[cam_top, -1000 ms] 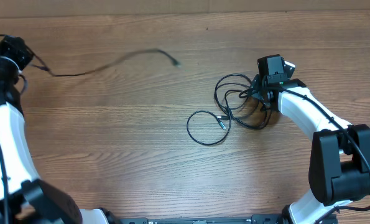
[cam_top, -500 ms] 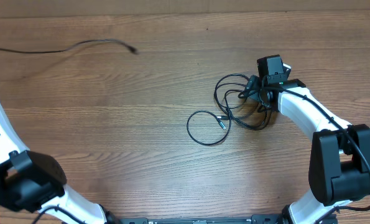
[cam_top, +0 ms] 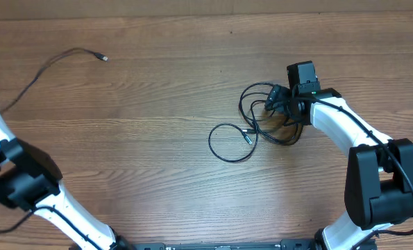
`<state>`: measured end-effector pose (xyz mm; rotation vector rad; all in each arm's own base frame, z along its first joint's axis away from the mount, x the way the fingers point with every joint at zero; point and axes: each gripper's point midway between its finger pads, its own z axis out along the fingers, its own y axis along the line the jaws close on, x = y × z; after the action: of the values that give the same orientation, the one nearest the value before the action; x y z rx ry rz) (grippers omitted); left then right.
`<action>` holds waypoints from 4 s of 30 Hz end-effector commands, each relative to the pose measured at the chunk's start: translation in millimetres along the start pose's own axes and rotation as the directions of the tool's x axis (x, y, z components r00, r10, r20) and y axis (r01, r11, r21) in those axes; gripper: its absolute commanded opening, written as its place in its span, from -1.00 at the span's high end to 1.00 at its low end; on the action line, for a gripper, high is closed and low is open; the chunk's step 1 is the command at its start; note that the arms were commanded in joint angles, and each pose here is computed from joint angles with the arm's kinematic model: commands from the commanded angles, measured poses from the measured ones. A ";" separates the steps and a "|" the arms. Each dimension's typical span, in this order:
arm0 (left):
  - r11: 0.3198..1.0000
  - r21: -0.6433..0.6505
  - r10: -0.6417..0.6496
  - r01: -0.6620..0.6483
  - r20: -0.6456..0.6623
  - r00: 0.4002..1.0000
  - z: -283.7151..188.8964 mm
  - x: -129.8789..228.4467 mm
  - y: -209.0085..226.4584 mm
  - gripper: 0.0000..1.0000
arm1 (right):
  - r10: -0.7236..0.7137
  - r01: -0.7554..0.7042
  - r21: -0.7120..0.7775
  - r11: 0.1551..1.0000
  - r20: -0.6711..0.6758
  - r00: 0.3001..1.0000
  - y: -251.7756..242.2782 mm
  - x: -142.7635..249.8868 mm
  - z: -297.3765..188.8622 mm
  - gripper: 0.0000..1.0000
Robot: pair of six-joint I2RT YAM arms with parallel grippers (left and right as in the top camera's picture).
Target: Untangle cables
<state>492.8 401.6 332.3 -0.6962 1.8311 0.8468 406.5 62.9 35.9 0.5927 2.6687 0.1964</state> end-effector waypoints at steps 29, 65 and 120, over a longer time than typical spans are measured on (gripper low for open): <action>0.605 0.708 0.649 -0.364 -0.175 0.740 4.4 253.0 -228.8 -0.68 | -0.001 -0.007 -0.077 0.997 -0.093 0.996 11.6 19.6 2.8 -0.97; 0.909 0.415 0.299 -0.046 -0.570 0.765 53.7 315.8 -132.6 0.92 | 0.003 -0.008 -0.042 0.999 -0.134 0.991 3.4 30.0 2.1 -0.98; 0.855 0.505 0.076 0.120 -0.350 0.934 -0.8 142.4 -241.0 -1.00 | 0.002 -0.018 -0.083 0.996 -0.196 0.981 9.5 42.3 -0.3 -1.00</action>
<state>623.2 256.8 133.8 -0.5956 2.2252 0.1464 380.5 83.6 28.3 0.5858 2.8008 0.3447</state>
